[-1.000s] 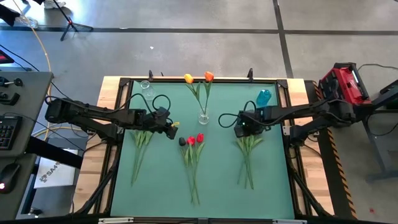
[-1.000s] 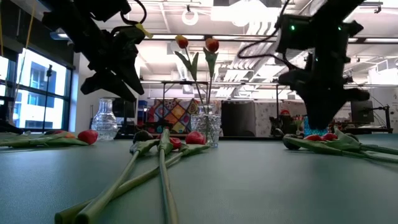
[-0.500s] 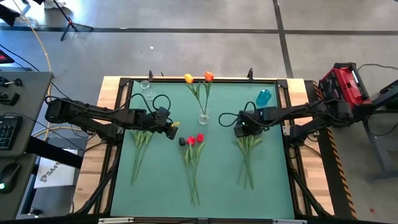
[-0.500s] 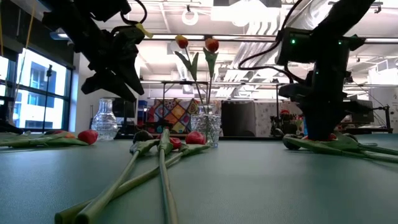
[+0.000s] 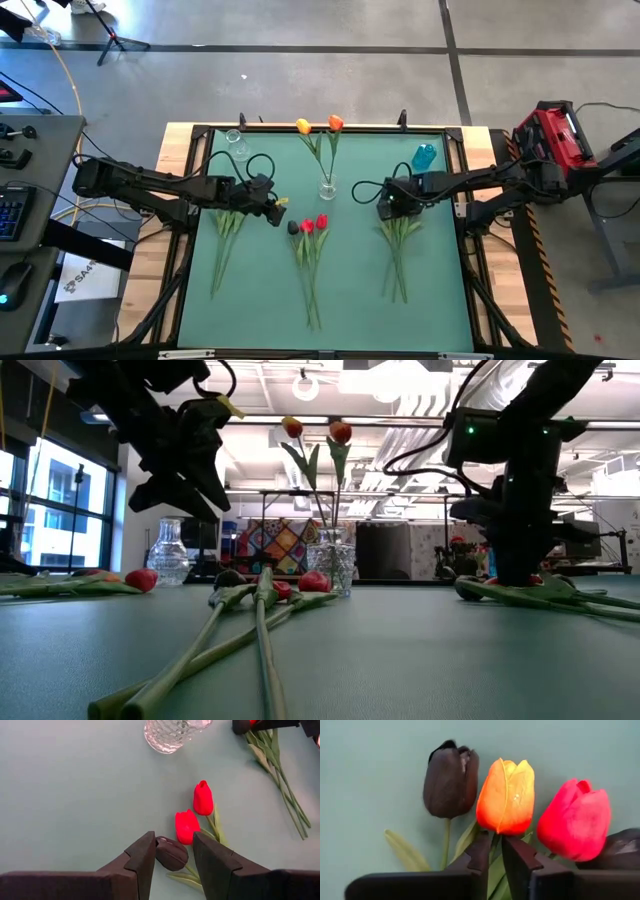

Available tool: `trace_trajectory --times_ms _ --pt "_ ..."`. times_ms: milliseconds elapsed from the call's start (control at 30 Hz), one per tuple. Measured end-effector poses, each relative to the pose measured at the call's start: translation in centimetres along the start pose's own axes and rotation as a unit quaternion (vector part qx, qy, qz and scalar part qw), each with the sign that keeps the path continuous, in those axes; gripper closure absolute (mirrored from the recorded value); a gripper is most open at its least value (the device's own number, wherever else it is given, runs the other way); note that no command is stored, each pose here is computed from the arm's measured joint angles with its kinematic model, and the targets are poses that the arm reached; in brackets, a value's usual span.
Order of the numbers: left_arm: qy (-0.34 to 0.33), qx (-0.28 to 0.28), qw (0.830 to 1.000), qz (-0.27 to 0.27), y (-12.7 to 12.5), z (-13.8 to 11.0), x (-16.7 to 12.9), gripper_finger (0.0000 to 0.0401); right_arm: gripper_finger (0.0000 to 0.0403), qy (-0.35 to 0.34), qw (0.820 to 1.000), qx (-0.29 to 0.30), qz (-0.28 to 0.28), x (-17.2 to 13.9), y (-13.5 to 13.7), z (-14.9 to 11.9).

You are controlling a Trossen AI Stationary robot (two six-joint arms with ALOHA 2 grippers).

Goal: Sort flowers into vase by color
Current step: Put the orange tulip into the right transparent vase

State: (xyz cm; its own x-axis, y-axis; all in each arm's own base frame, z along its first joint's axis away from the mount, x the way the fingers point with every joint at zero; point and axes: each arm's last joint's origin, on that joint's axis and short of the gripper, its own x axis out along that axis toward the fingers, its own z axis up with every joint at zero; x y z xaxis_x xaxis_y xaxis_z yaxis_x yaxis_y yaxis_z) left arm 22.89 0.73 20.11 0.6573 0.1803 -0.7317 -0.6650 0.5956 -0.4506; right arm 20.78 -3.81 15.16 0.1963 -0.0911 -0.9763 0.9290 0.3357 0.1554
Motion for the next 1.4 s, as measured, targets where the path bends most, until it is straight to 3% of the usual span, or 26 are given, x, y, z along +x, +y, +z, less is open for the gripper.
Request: trace_trajectory --times_ms 267,500,733,1033,1267,1400 --pt "0.009 0.0 1.0 -0.008 -0.1 -0.1 0.0 0.0282 0.0401 -0.007 1.0 -0.014 0.007 0.0 0.4 -0.3" --pt "0.015 0.001 1.0 -0.012 -0.1 -0.2 0.0 0.0282 0.0402 0.006 0.995 -0.019 0.102 -1.4 2.7 0.4" --pt "0.03 0.028 0.999 -0.024 -0.2 -0.3 0.0 0.0282 0.0403 -0.094 0.979 -0.062 0.171 -4.9 6.1 2.0" --pt "0.033 0.035 0.998 -0.028 -0.2 -0.2 0.0 0.0282 0.0403 -0.208 0.955 -0.108 0.181 -8.9 8.3 2.3" --pt "0.033 0.035 0.998 -0.028 -0.2 -0.2 0.0 0.0282 0.0403 -0.332 0.925 -0.101 0.157 -13.8 6.5 0.6" --pt "0.032 0.038 0.998 -0.027 -0.2 -0.2 0.0 0.0282 0.0403 -0.388 0.9 -0.079 0.18 -16.5 5.0 0.0"
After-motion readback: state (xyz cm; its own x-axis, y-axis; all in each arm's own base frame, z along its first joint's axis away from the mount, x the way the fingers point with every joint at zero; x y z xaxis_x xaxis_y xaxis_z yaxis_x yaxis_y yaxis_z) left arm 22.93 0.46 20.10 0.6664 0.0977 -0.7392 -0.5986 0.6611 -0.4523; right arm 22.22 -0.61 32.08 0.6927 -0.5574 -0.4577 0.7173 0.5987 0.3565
